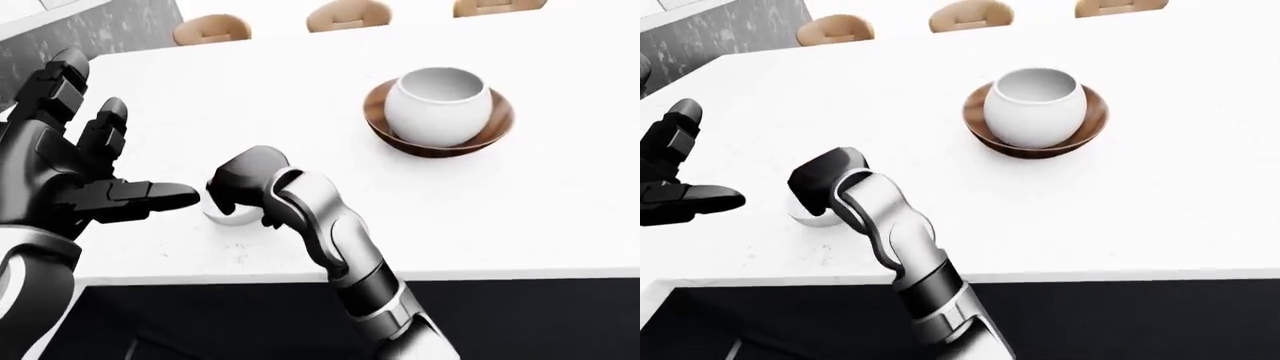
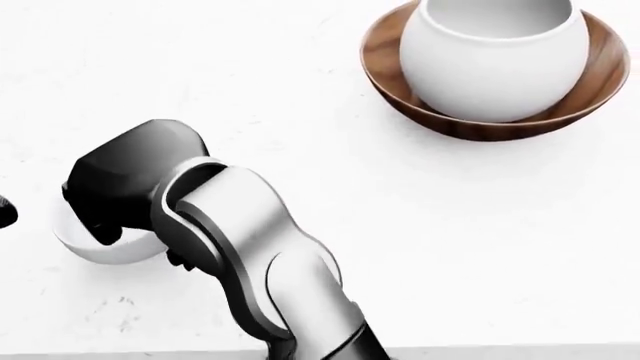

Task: Stack the bowls from largest to smallest.

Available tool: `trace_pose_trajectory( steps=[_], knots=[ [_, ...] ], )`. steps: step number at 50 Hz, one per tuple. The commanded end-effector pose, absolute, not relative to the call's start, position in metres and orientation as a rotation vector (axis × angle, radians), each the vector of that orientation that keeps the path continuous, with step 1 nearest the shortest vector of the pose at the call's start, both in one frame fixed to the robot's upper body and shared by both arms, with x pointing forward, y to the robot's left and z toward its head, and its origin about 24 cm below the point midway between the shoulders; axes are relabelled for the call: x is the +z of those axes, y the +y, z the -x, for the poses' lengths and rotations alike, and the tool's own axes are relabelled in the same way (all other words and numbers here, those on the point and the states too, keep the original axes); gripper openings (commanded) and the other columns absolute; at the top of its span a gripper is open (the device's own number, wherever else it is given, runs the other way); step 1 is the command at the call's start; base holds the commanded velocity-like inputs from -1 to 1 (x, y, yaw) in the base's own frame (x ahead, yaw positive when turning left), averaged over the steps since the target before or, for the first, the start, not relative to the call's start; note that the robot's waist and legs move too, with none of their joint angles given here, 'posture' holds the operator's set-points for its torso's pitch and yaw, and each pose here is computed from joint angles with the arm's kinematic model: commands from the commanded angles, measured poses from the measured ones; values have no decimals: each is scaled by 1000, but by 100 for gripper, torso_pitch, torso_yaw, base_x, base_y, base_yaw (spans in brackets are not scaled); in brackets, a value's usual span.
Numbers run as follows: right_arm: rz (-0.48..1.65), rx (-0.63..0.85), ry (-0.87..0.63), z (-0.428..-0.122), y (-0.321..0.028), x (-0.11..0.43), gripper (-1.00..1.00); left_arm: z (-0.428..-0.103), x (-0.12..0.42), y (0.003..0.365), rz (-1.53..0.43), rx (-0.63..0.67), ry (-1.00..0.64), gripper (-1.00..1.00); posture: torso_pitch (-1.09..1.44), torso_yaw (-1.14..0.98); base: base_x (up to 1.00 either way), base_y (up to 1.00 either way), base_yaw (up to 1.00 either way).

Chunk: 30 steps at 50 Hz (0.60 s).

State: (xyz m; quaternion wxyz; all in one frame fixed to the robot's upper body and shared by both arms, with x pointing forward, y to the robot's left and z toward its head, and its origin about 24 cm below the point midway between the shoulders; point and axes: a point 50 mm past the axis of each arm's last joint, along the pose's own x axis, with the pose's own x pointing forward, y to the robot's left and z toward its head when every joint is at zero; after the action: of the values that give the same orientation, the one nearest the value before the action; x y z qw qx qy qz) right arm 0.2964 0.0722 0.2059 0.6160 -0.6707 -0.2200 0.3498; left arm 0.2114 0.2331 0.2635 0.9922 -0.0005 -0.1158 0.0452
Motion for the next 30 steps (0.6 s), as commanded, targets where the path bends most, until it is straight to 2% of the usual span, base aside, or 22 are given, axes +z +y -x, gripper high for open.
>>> trace_pose_trajectory(
  steps=[1, 4, 6, 8, 10, 23, 30],
  knots=[
    [1527, 755, -556, -298, 75, 214, -15, -207, 274, 235, -10, 107, -302, 100, 0, 0, 0, 0, 0],
    [1535, 763, -543, -302, 78, 206, -23, -207, 274, 236, -10, 107, -302, 100, 0, 0, 0, 0, 0],
    [1545, 763, -537, -304, 78, 203, -40, -208, 273, 236, -10, 107, -300, 100, 0, 0, 0, 0, 0],
    [1547, 764, -535, -304, 78, 202, -80, -208, 272, 237, -9, 109, -299, 100, 0, 0, 0, 0, 0],
    [1547, 759, -537, -304, 76, 205, -100, -208, 272, 236, -10, 107, -299, 100, 0, 0, 0, 0, 0],
    [1524, 638, -581, -300, 40, 274, -100, -207, 277, 234, -15, 104, -303, 100, 0, 0, 0, 0, 0],
    [1488, 517, -600, -299, 1, 333, -100, -210, 276, 227, -23, 91, -300, 100, 0, 0, 0, 0, 0]
  ],
)
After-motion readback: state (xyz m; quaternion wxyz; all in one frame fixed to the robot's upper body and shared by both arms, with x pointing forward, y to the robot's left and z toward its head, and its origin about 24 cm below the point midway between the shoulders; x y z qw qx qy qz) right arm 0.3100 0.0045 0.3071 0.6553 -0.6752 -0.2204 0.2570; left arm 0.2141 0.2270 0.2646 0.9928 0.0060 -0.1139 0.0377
